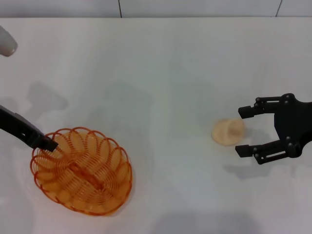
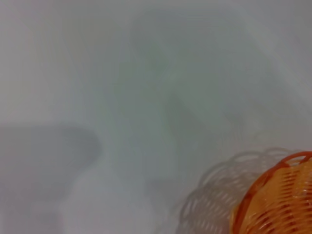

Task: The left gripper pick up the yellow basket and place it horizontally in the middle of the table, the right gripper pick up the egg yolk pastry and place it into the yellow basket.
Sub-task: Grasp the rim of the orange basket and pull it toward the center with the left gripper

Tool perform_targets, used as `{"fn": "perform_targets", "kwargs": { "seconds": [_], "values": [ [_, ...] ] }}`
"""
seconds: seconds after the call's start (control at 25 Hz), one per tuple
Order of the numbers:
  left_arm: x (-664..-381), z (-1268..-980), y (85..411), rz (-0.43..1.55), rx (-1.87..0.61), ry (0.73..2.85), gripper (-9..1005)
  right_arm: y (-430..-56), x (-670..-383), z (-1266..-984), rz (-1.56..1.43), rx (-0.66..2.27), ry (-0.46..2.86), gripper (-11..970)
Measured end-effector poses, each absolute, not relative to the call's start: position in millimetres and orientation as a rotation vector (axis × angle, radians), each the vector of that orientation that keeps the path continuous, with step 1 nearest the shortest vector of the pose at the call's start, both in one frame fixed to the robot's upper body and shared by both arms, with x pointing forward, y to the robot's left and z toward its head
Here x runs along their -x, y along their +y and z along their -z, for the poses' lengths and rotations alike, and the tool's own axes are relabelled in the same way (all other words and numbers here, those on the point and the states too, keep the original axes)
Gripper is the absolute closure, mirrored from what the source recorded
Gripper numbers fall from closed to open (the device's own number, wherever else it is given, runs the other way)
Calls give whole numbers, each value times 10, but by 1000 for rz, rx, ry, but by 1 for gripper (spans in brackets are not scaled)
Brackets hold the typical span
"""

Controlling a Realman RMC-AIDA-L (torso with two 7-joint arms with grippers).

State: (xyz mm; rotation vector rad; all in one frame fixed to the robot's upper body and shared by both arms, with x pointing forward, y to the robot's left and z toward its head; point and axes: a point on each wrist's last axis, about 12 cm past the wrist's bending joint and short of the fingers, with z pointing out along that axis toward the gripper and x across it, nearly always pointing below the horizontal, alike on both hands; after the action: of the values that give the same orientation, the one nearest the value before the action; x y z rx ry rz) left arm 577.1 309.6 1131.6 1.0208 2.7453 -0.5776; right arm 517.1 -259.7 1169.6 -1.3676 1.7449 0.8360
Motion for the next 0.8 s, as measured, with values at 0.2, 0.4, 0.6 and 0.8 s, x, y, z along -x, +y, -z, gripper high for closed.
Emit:
{"fn": "perform_targets", "kwargs": {
  "seconds": [0.2, 0.4, 0.6, 0.8],
  "values": [
    [-5775, -11330, 3070, 577, -1044, 2751, 903, -2604, -5174, -11700, -834, 1364, 1745, 102],
    [-5789, -11357, 3030, 607, -1020, 2732, 906, -2609, -5175, -11702, -832, 1362, 1745, 102],
    [-5841, -11420, 2985, 662, -908, 2681, 911, -2617, -5177, -11705, -830, 1360, 1746, 102],
    [-5867, -11440, 2959, 710, -786, 2671, 916, -2619, -5178, -11701, -830, 1358, 1748, 102]
  ]
}}
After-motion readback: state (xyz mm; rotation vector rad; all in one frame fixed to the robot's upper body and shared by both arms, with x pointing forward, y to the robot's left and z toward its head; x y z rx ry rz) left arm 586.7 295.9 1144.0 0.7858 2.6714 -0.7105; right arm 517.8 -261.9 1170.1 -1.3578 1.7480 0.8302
